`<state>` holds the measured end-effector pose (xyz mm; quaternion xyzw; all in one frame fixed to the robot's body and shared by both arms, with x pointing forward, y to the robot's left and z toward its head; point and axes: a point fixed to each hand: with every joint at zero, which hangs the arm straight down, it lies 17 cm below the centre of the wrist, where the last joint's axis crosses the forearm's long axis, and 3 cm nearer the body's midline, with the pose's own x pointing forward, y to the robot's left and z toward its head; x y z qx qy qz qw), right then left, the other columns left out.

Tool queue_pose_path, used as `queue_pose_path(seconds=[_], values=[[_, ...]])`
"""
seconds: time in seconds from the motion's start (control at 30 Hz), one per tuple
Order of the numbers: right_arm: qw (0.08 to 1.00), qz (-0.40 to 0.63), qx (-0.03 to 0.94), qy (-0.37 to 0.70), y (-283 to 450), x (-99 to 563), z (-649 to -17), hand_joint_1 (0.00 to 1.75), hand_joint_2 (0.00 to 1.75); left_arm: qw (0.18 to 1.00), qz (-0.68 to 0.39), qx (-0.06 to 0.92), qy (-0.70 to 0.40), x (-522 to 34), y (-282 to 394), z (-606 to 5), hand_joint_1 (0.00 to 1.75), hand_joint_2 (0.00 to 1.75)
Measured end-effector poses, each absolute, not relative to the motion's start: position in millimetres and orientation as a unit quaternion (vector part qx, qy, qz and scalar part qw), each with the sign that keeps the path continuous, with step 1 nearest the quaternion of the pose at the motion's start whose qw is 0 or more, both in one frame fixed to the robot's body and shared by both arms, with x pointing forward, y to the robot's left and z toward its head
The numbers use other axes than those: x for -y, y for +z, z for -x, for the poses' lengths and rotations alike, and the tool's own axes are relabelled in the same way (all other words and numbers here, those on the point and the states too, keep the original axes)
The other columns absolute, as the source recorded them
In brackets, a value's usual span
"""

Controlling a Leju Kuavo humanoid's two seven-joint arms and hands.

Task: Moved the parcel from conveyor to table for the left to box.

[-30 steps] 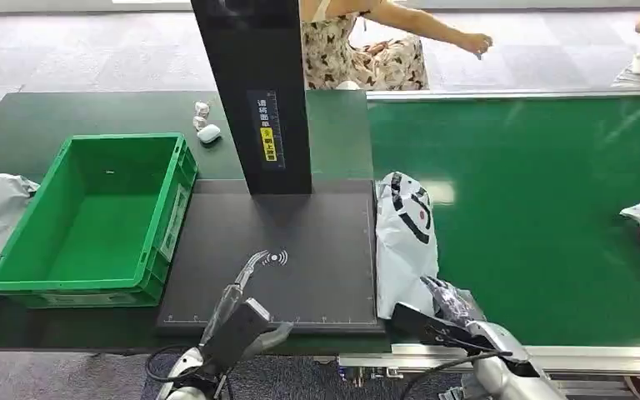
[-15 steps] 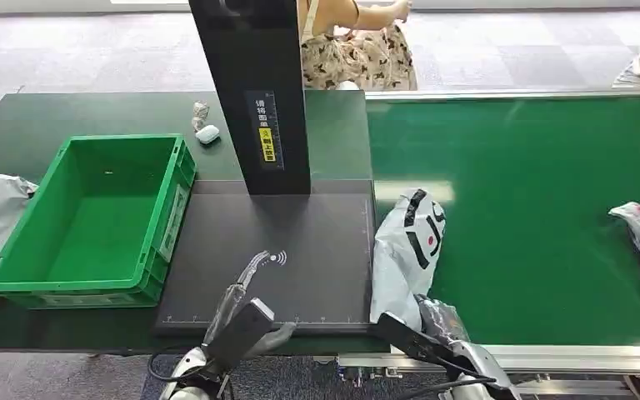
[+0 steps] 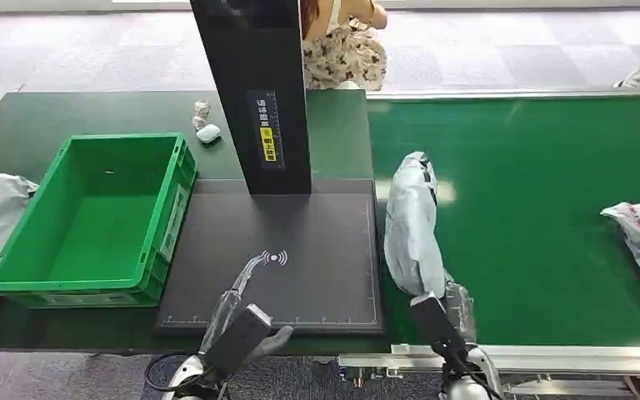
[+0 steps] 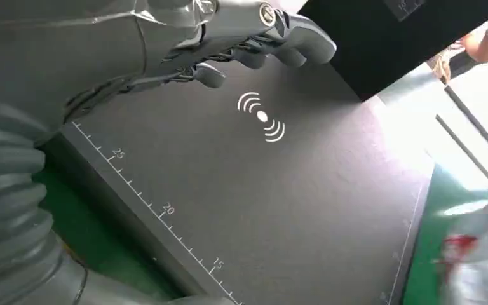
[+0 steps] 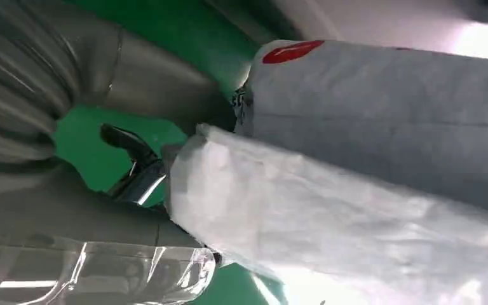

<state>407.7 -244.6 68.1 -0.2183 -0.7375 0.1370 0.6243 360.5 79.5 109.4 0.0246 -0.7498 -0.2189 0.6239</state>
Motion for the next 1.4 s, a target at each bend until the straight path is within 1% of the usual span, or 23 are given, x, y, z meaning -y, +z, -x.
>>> queue_pose_path(seconds=[0.13, 0.37, 0.5, 0.67, 0.8, 0.97, 1.17, 1.33, 1.37, 1.4], values=[[0.580, 0.210, 0.786, 0.046, 119, 257, -411, 1.75, 1.75, 0.623, -0.031, 0.752, -0.214, -82, 111, -362, 0.00, 1.75], [0.525, 0.193, 0.829, -0.021, 176, 262, -409, 1.75, 1.75, 0.621, -0.034, 0.753, -0.214, -83, 112, -362, 0.00, 1.75], [0.506, 0.149, 0.849, -0.016, 198, 248, -408, 1.75, 1.75, 0.618, -0.038, 0.757, -0.210, -85, 114, -363, 0.00, 1.75], [0.508, 0.056, 0.859, 0.044, 209, 193, -411, 1.75, 1.75, 0.604, -0.056, 0.775, -0.178, -96, 129, -366, 0.00, 1.75], [0.519, -0.029, 0.849, 0.100, 206, 137, -404, 1.75, 1.75, 0.580, -0.118, 0.799, -0.106, -135, 153, -369, 0.00, 1.75], [0.540, -0.120, 0.817, 0.160, 191, 77, -390, 1.75, 1.75, 0.502, -0.238, 0.832, 0.008, -213, 207, -357, 0.00, 1.75], [0.575, -0.189, 0.772, 0.197, 160, 38, -375, 1.75, 1.75, 0.376, -0.336, 0.860, 0.085, -281, 271, -313, 0.00, 1.75], [0.606, -0.209, 0.737, 0.214, 131, 27, -370, 1.75, 1.75, 0.324, -0.377, 0.859, 0.121, -311, 293, -288, 0.00, 1.75], [0.614, -0.208, 0.729, 0.221, 124, 24, -371, 1.40, 1.75, 0.321, -0.384, 0.857, 0.126, -316, 295, -286, 0.00, 1.75], [0.618, -0.207, 0.724, 0.227, 120, 22, -372, 1.17, 1.75, 0.318, -0.391, 0.854, 0.132, -321, 297, -283, 0.00, 1.75]])
